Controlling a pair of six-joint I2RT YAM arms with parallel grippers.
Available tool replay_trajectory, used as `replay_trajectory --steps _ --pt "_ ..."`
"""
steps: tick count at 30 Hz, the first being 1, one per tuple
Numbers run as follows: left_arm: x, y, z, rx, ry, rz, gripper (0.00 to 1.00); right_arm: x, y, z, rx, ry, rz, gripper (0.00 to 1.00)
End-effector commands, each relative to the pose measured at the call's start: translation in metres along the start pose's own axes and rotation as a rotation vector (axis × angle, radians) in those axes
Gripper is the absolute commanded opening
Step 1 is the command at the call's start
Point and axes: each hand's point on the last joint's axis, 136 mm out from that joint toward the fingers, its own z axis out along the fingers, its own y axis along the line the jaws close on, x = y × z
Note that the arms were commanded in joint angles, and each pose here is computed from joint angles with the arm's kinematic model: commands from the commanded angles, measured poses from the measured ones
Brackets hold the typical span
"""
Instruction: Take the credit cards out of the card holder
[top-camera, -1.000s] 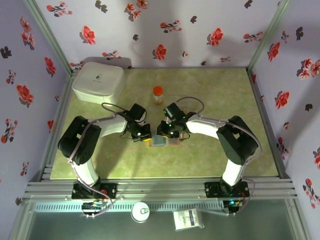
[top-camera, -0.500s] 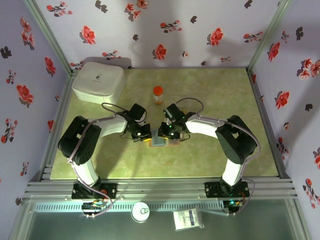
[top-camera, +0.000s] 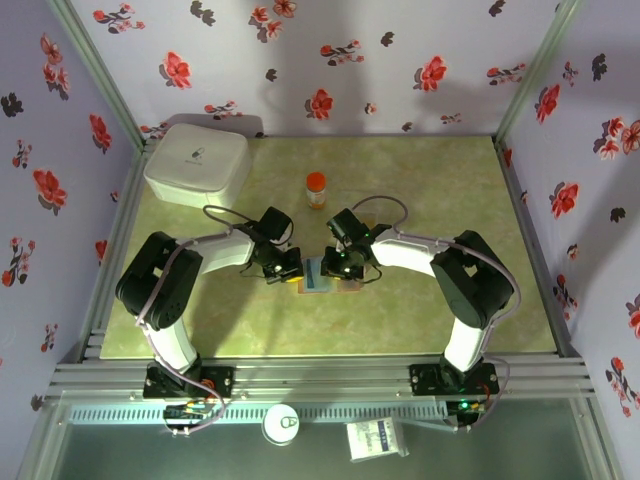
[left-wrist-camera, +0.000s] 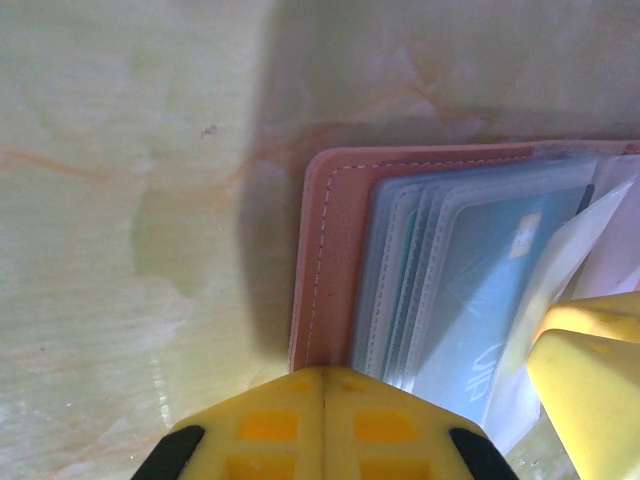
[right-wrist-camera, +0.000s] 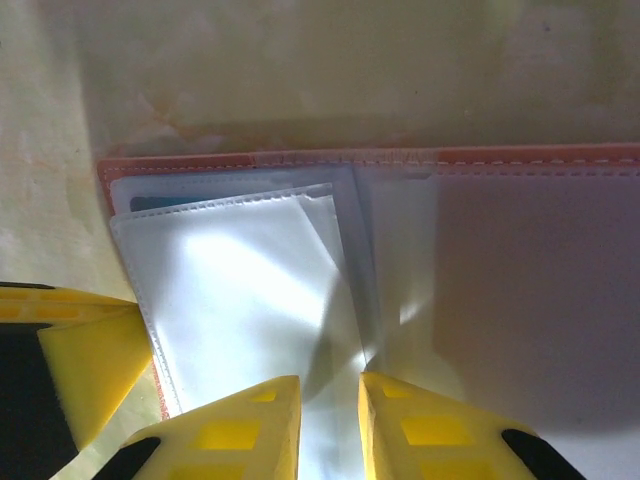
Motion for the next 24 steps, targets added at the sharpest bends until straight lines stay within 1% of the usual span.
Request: replay_trajectory --steps 1,8,11,19,24 --pt "-0.001 0.000 -0.004 -0.026 -0.002 0.015 0.00 -0.001 -0.002 -0.003 0.031 -0.007 -0.019 0.22" --pt "-0.008 -0.017 -0.023 0.022 -0.050 0.020 0.00 -0.001 -0.001 -0.003 0.025 -0.008 -0.020 0.22" --pt "-0.010 -0.026 -0.028 0.052 -0.056 0.020 0.03 -0.001 -0.001 -0.003 0.024 -0.009 -0.019 0.22" --pt "-0.009 -0.045 -0.021 0.169 -0.032 -0.016 0.07 -0.001 -0.001 -0.004 0.024 -0.010 -0.018 0.21" --pt "-0.008 -0.051 -0.013 0.212 -0.014 -0.035 0.13 0.001 -0.002 -0.003 0.024 -0.006 -0.018 0.21"
